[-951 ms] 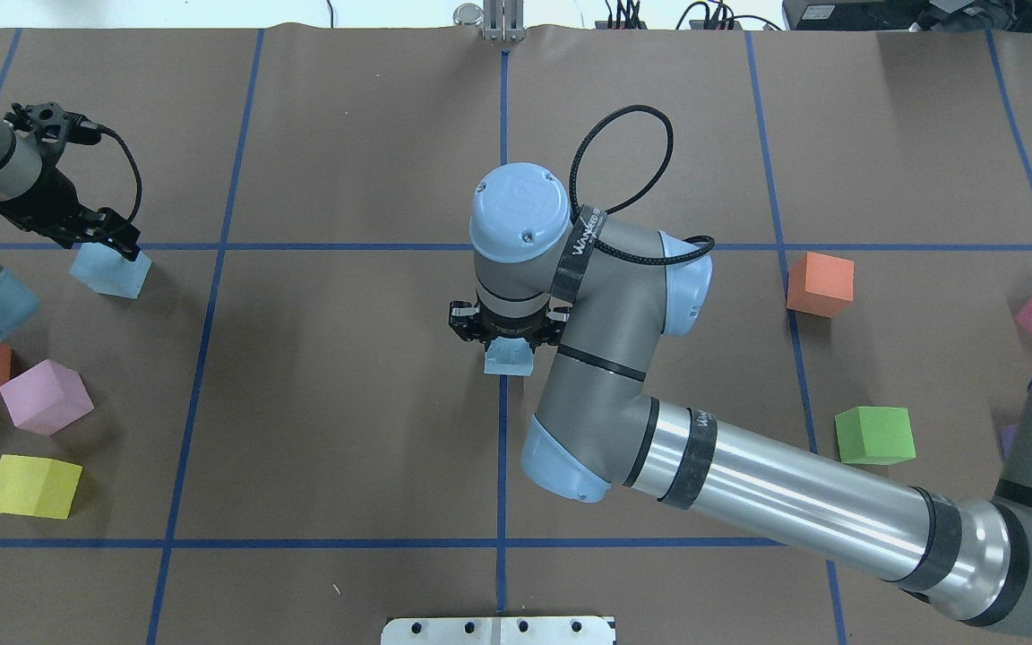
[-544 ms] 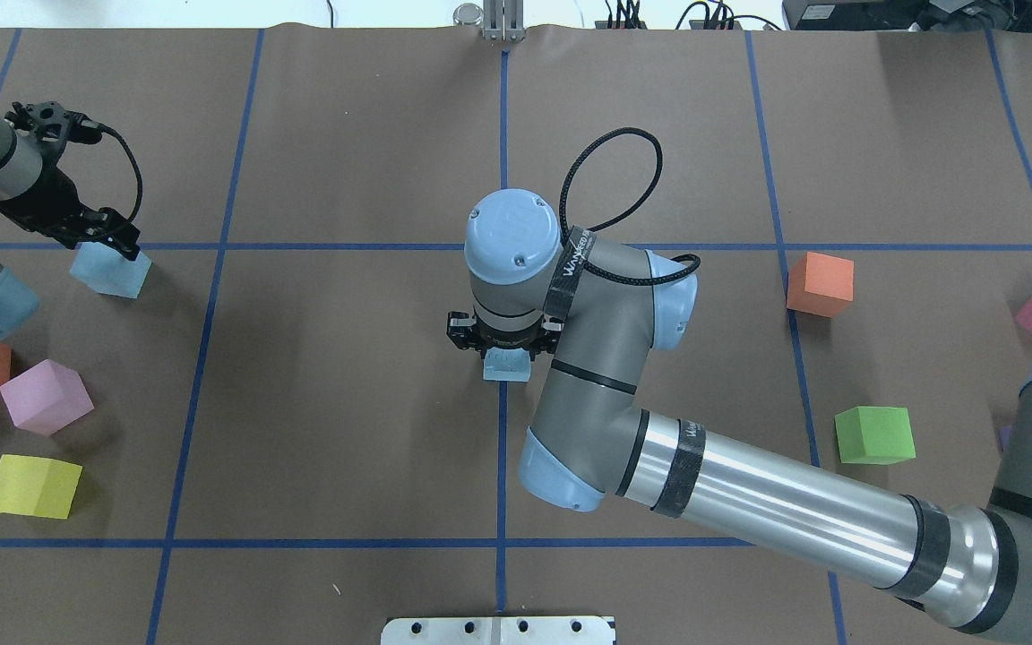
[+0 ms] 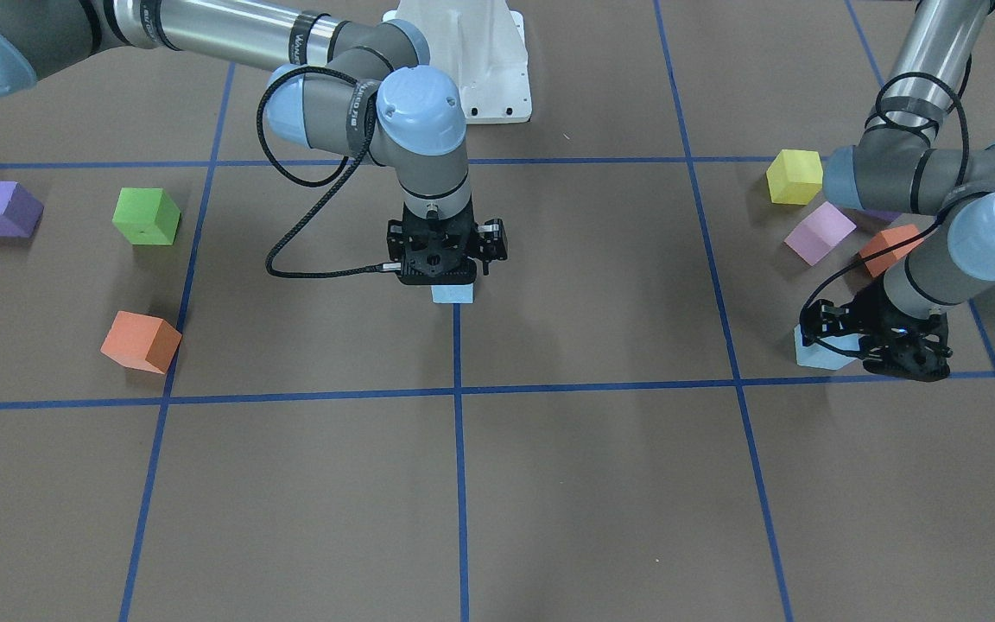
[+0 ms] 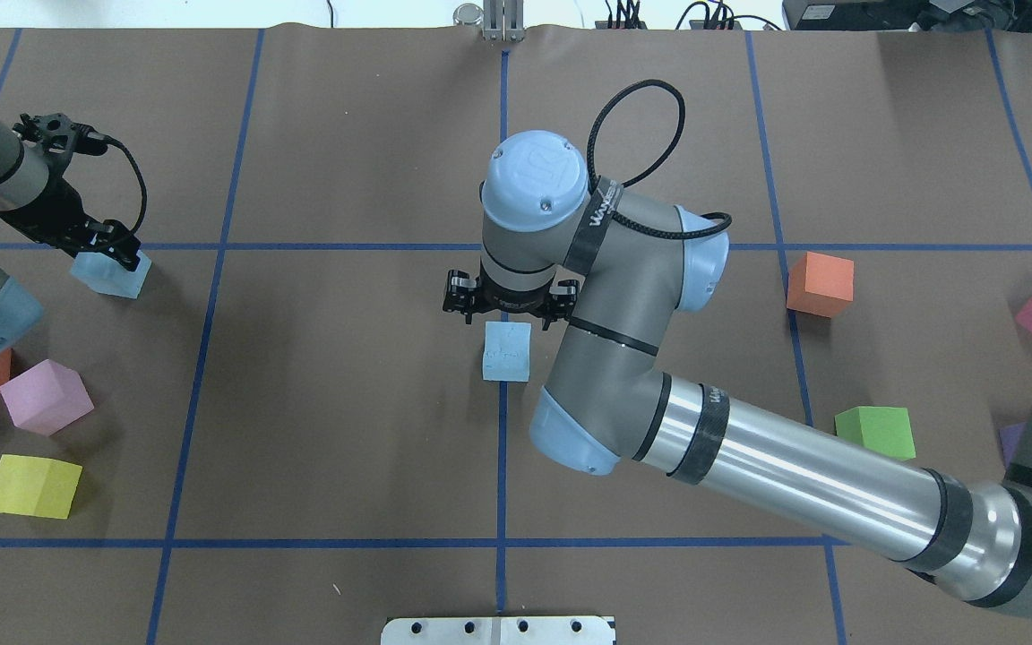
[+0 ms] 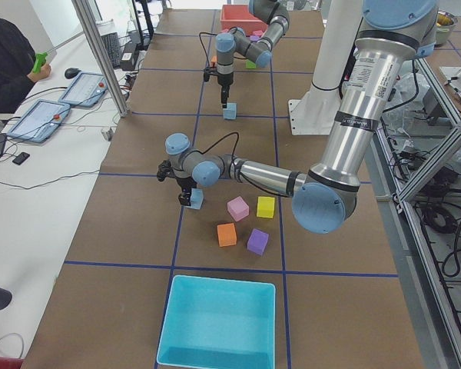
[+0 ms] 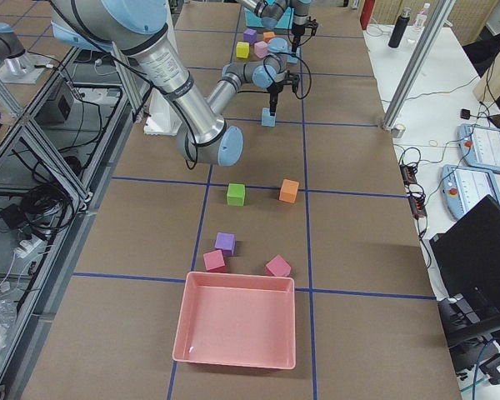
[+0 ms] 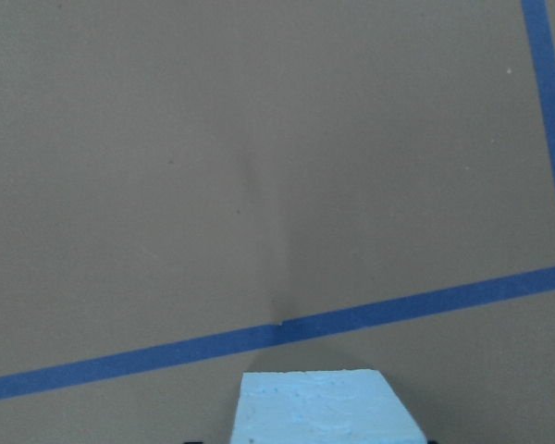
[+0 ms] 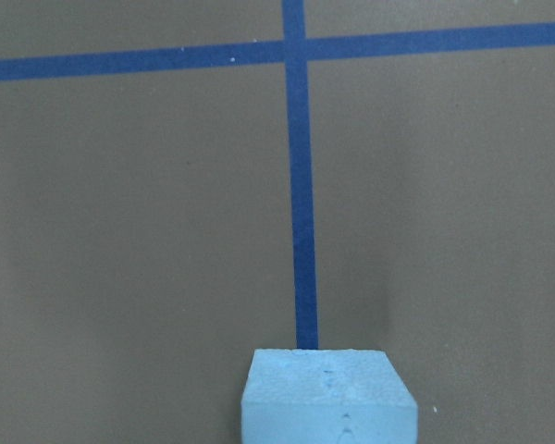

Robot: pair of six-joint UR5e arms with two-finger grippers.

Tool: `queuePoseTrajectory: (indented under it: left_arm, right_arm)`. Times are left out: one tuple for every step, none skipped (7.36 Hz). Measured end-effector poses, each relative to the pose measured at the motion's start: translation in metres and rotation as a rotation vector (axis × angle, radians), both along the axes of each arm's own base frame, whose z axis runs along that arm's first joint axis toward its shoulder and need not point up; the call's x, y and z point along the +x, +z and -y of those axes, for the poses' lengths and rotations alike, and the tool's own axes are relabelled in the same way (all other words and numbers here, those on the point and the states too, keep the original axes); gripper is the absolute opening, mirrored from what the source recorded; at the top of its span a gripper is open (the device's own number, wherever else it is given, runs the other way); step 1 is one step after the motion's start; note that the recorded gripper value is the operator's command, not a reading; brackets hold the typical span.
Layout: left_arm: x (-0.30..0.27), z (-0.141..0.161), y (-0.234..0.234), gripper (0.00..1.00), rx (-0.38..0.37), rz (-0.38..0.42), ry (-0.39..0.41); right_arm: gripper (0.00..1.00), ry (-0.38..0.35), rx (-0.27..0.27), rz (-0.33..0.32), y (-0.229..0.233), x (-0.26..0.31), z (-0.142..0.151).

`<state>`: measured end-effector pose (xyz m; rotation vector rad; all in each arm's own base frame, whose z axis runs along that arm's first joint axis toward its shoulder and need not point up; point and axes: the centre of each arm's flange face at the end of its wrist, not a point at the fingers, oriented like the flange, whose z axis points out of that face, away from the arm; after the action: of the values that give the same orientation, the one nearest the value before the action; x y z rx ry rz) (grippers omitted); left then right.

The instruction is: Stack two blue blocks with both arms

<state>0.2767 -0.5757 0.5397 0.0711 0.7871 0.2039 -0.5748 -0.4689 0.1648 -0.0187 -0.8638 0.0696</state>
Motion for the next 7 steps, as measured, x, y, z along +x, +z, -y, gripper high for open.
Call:
queuePoseTrajectory:
  left_arm:
    - [0.003, -0.001, 0.003, 0.55, -0.004, 0.003, 0.004]
    - [0.005, -0.002, 0.005, 0.53, -0.008, 0.005, 0.008]
    - [0.008, -0.003, 0.001, 0.52, -0.011, -0.001, 0.011]
    - [0.012, -0.003, -0.014, 0.52, -0.021, -0.030, 0.009]
    - [0.017, 0.001, -0.039, 0.52, -0.050, -0.069, -0.012]
    - [0.024, 0.009, -0.075, 0.52, -0.088, -0.103, -0.055]
    - [0.034, 0.018, -0.122, 0.52, -0.134, -0.126, -0.106]
  right_arm:
    - [1.00, -0.004, -0.003, 0.011, -0.006, 0.020, 0.010]
    - [1.00, -0.007, -0.002, 0.011, -0.007, 0.038, 0.019]
    - [1.00, -0.014, -0.003, 0.009, 0.001, 0.057, 0.028]
    - [1.00, -0.028, 0.016, 0.001, 0.022, 0.081, 0.035]
    - [1.00, -0.050, 0.038, -0.008, 0.050, 0.112, 0.043]
    - [1.00, -0.073, 0.054, -0.012, 0.079, 0.147, 0.056]
    - [1.00, -0.091, 0.074, -0.017, 0.104, 0.183, 0.073]
